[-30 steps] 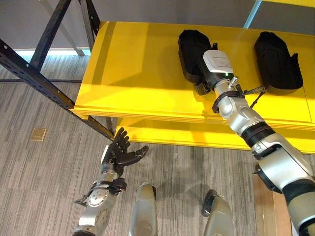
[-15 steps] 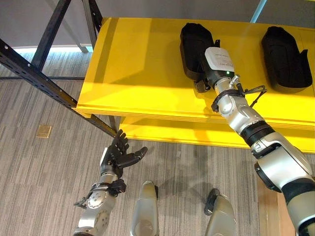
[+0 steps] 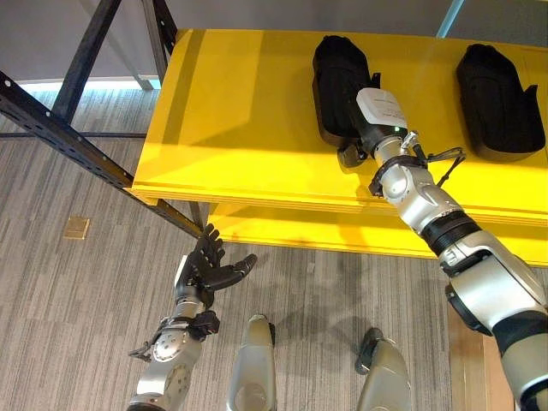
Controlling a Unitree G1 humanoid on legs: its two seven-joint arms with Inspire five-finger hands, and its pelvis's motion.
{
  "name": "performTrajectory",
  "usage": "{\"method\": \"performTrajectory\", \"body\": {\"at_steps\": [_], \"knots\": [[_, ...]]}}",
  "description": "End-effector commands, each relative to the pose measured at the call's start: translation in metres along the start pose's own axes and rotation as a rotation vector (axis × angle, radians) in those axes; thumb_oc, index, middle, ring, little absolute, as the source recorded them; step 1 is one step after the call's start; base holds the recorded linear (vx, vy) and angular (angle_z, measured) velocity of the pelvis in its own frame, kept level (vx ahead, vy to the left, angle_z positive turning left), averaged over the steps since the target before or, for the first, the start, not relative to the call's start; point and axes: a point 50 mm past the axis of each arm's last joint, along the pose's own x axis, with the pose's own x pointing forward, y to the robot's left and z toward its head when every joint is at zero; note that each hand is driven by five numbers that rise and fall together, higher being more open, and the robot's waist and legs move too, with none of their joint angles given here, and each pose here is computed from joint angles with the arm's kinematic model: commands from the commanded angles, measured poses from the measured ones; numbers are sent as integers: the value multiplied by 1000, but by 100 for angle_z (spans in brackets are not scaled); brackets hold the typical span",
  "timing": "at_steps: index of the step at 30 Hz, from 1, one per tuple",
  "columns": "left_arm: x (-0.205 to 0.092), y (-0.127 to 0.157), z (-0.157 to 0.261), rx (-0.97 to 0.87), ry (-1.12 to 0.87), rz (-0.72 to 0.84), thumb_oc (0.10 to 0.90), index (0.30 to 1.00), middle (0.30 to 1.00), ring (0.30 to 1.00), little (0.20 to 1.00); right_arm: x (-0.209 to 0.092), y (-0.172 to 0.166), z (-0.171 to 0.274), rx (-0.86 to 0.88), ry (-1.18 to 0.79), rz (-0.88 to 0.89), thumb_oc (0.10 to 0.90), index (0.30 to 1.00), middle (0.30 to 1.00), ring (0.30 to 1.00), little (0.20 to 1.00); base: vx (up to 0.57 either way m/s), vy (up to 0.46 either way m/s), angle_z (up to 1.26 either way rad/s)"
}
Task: Move parts from the plastic box to the shelf.
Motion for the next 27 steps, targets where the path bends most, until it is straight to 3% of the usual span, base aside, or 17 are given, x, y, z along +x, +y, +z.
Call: {"method": "performTrajectory", "body": {"at_steps": [1, 27], "knots": [[2, -7, 41, 45, -204, -85, 900, 1000, 1000, 1000, 1000, 12, -42, 25, 24, -121, -141, 900, 1000, 1000, 1000, 1000, 0, 0, 0], [1, -3, 39, 48, -194, -49, 900, 1000, 1000, 1000, 1000, -15, -54, 54, 106, -337, -244, 900, 1000, 1000, 1000, 1000, 3, -7, -1]]}}
